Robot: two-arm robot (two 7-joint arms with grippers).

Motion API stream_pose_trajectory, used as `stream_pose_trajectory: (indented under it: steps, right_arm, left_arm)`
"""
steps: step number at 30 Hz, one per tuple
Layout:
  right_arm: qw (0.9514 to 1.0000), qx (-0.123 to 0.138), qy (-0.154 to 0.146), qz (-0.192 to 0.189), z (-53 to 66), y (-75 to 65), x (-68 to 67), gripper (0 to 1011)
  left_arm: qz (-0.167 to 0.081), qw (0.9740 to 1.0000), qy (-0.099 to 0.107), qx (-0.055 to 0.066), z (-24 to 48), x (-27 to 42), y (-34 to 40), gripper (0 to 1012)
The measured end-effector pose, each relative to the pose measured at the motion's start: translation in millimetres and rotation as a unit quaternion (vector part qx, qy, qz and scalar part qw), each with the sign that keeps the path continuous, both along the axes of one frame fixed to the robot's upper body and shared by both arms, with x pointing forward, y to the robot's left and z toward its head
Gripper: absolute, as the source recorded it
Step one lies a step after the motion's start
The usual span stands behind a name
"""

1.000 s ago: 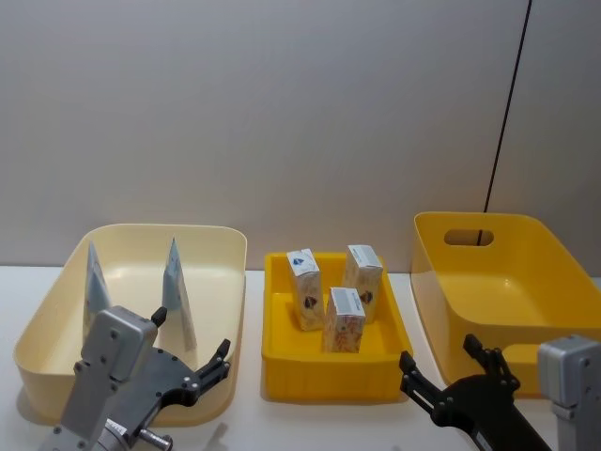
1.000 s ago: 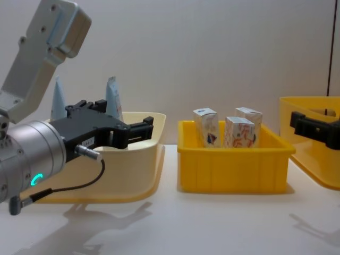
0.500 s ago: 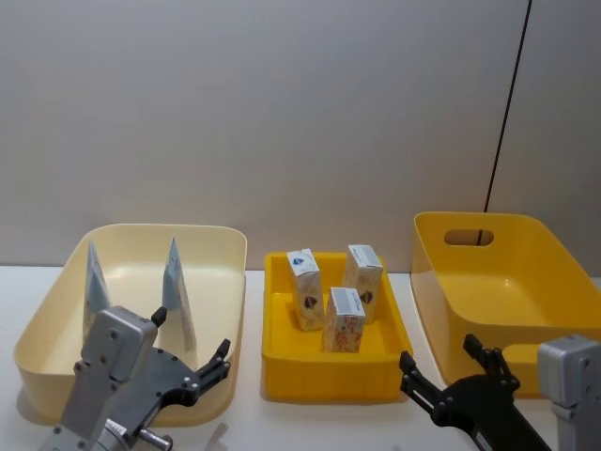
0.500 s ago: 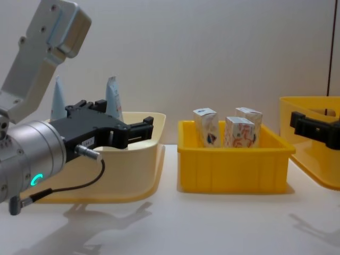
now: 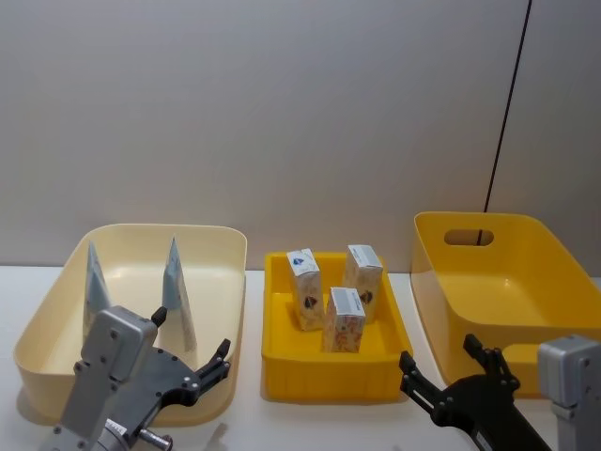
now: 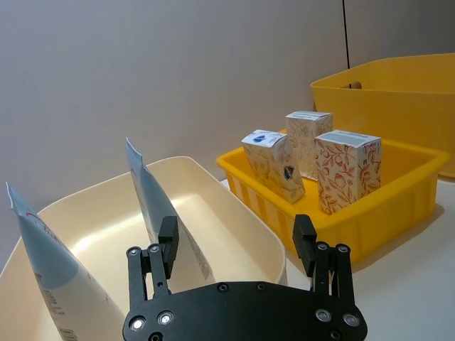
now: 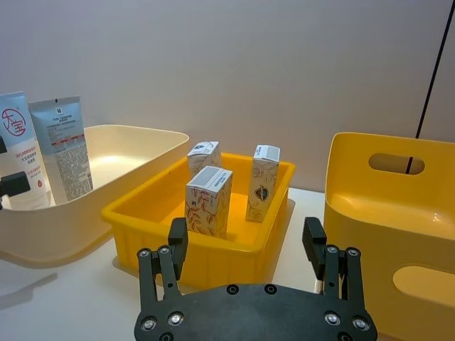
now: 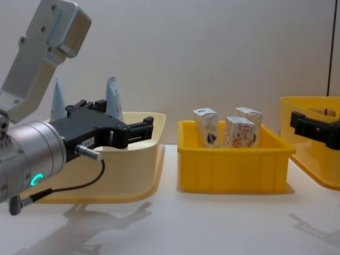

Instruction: Bimanual collaborative sorting of washing and personal care products

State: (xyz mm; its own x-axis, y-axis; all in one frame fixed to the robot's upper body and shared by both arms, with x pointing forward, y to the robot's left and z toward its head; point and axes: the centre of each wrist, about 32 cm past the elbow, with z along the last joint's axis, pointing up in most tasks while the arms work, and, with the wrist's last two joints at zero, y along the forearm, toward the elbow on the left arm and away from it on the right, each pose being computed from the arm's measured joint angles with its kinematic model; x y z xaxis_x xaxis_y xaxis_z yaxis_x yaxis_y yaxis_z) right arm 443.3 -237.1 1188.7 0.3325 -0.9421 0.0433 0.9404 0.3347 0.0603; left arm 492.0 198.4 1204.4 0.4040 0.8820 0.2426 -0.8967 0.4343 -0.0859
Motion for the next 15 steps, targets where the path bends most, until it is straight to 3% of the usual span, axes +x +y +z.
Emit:
stream_pose_trajectory:
  steps: [15]
  right_arm:
    - [1.0000, 0.000, 0.000, 0.000, 0.0, 0.0, 0.0, 1003]
  left_arm:
    - [0.000, 1.0000, 0.000, 0.000, 0.0, 0.0, 0.0, 1003]
